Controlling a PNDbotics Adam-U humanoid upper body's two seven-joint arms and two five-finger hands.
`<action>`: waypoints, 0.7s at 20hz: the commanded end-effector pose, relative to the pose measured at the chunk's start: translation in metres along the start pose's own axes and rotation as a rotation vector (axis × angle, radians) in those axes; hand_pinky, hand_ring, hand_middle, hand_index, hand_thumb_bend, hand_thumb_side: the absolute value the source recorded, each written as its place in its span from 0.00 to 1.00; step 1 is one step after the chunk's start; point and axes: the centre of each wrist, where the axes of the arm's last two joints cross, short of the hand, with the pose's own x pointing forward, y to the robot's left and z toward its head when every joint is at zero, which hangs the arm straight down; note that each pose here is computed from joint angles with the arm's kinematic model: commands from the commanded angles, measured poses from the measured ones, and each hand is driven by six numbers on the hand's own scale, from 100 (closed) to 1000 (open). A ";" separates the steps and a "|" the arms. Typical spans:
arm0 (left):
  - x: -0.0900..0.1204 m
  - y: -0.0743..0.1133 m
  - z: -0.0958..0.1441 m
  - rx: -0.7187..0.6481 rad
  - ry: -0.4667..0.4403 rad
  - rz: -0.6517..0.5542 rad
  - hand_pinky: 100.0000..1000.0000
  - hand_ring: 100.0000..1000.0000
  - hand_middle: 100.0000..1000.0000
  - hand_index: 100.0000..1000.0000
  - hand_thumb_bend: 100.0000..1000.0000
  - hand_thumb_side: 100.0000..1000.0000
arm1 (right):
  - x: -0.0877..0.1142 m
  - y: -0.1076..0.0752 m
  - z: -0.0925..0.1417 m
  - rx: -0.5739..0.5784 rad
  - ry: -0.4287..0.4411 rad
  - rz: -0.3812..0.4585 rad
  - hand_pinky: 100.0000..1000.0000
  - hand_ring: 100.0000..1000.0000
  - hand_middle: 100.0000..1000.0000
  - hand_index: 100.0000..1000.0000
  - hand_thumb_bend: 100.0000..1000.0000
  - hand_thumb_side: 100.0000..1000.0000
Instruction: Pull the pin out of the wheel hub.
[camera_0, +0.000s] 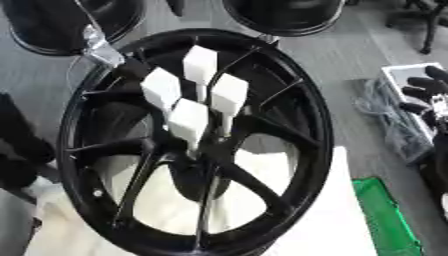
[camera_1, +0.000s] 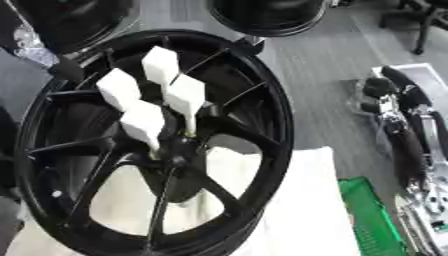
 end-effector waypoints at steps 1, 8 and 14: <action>0.004 0.009 0.011 -0.169 -0.096 -0.163 0.84 0.83 0.75 0.79 0.62 0.57 | 0.007 -0.004 -0.004 0.017 -0.027 0.013 0.72 0.78 0.73 0.88 0.00 0.66; 0.008 0.007 0.010 -0.208 -0.080 -0.230 0.84 0.82 0.75 0.78 0.69 0.52 | 0.007 -0.003 -0.004 0.026 -0.026 0.013 0.72 0.78 0.73 0.88 0.00 0.66; 0.001 -0.003 0.006 -0.266 -0.045 -0.262 0.84 0.82 0.74 0.79 0.73 0.49 | 0.008 -0.002 -0.005 0.034 -0.026 0.012 0.72 0.78 0.73 0.88 0.00 0.66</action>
